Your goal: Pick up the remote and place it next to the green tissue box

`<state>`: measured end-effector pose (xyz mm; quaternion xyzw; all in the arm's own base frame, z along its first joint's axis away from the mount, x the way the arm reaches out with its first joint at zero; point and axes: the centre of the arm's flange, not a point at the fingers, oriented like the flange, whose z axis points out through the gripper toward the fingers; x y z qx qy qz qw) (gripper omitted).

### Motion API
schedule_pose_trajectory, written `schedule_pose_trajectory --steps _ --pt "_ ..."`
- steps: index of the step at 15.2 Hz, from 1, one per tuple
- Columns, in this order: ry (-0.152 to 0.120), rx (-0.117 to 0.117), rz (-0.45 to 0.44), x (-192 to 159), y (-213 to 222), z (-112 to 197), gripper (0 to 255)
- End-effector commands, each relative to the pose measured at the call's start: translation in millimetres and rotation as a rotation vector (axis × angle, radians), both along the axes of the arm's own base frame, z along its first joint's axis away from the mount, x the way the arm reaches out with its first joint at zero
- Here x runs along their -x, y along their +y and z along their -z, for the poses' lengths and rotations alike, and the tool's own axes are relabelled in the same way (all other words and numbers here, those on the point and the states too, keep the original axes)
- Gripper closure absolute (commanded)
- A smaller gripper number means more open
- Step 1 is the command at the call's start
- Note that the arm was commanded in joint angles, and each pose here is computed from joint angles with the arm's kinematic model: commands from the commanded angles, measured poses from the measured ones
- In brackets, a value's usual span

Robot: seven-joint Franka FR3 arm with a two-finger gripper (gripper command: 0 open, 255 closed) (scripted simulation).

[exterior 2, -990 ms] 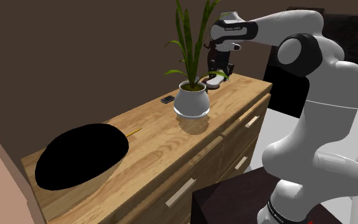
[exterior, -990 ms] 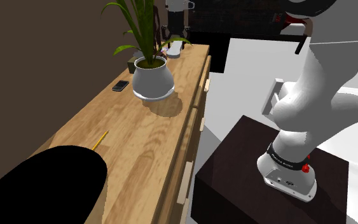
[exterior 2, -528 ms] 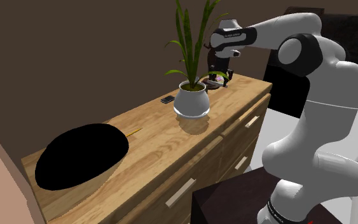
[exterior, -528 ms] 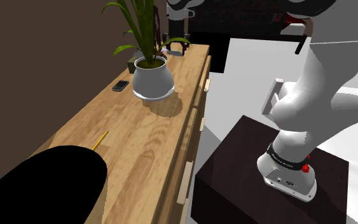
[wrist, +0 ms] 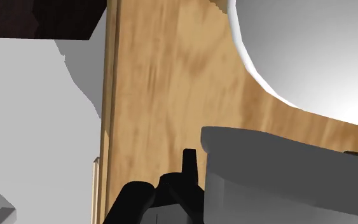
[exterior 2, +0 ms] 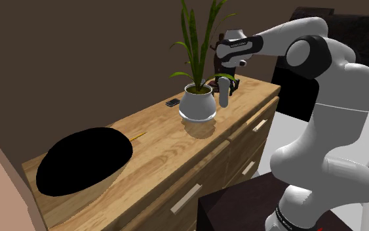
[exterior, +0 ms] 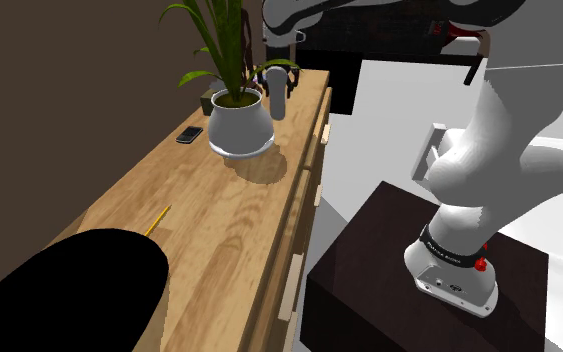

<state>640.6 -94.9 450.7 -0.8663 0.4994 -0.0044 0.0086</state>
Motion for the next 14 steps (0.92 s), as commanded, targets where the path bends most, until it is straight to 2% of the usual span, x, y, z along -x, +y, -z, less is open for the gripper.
schedule_pose_trajectory --steps 1,14 --pt "0.005 -0.005 -0.007 0.9 3.8 14.7 255" --pt "0.005 -0.005 -0.007 0.9 3.8 83.4 255"
